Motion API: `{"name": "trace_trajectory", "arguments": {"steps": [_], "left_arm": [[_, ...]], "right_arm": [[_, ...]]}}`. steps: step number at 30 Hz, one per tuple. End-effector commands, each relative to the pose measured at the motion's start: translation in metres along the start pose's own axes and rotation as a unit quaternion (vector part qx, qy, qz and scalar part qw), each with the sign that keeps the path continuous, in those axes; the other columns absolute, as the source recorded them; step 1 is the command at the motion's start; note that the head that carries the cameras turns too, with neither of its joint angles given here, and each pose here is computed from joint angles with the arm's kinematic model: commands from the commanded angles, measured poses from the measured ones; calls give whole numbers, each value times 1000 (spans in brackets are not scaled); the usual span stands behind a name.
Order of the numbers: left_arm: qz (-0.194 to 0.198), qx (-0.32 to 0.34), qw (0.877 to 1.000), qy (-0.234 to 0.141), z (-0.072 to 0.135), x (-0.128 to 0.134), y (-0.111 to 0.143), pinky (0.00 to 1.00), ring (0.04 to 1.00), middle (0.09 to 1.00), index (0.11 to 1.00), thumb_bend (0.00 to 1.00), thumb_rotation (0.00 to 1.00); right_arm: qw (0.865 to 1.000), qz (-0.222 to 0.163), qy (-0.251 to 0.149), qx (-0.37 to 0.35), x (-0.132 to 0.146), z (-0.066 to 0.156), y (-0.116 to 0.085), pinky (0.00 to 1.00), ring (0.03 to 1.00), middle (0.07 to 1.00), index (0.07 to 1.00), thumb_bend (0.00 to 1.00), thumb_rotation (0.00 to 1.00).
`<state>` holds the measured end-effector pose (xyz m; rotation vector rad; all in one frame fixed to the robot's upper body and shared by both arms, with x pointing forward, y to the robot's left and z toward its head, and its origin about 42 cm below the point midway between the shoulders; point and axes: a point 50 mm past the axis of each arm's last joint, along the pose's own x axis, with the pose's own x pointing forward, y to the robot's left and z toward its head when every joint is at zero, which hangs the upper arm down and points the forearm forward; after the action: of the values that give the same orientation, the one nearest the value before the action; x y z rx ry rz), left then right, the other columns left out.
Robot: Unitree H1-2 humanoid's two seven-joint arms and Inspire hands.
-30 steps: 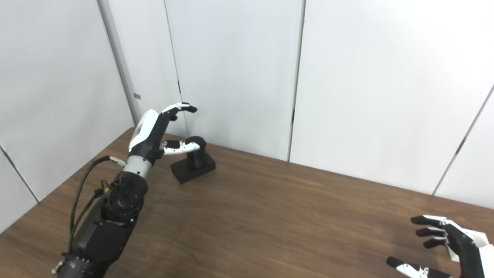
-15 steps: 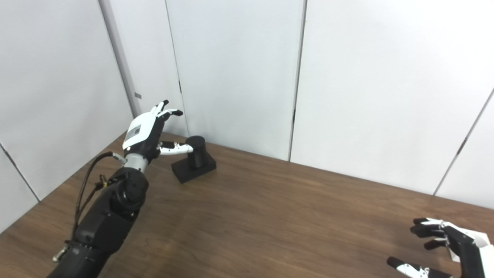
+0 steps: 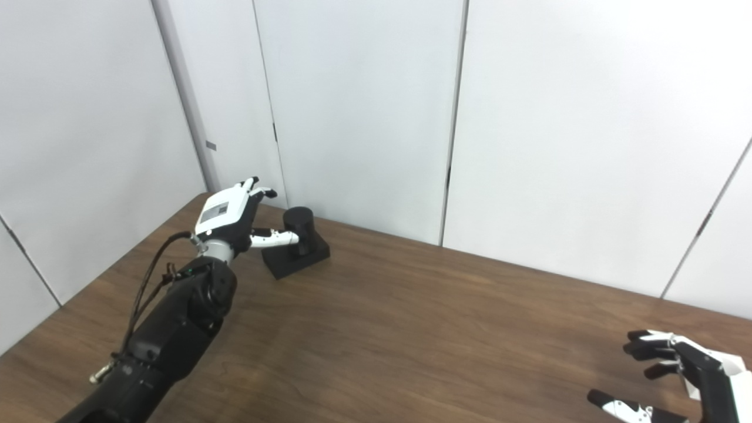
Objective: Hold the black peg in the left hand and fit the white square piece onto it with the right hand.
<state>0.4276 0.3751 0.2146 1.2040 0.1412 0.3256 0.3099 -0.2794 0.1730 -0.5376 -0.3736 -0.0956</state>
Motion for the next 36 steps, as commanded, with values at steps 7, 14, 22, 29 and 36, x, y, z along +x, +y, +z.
{"name": "trace_trajectory", "arguments": {"steps": [7, 14, 22, 29, 36], "left_arm": [[9, 53, 998, 15, 2, 22, 18, 988, 1000, 1000, 842, 1000, 665], [-14, 80, 996, 26, -1, 22, 9, 1000, 1000, 1000, 859, 1000, 663], [-27, 84, 996, 23, -1, 22, 4, 1000, 1000, 1000, 859, 1000, 606], [-33, 94, 995, 21, -4, 22, -3, 1000, 1000, 1000, 849, 1000, 562], [-52, 104, 993, 27, -3, 23, -7, 1000, 1000, 1000, 849, 1000, 572]], "right_arm": [[999, -18, -30, 2, 8, 18, -8, 431, 568, 640, 488, 497, 112], [999, -19, -30, 1, 7, 22, -8, 434, 569, 642, 488, 497, 112], [999, -19, -33, 3, 7, 24, -9, 422, 559, 635, 488, 497, 111], [999, -20, -33, -1, 6, 26, -10, 429, 563, 632, 488, 497, 111], [999, -22, -30, -1, 4, 30, -11, 432, 563, 637, 488, 497, 111]]}}
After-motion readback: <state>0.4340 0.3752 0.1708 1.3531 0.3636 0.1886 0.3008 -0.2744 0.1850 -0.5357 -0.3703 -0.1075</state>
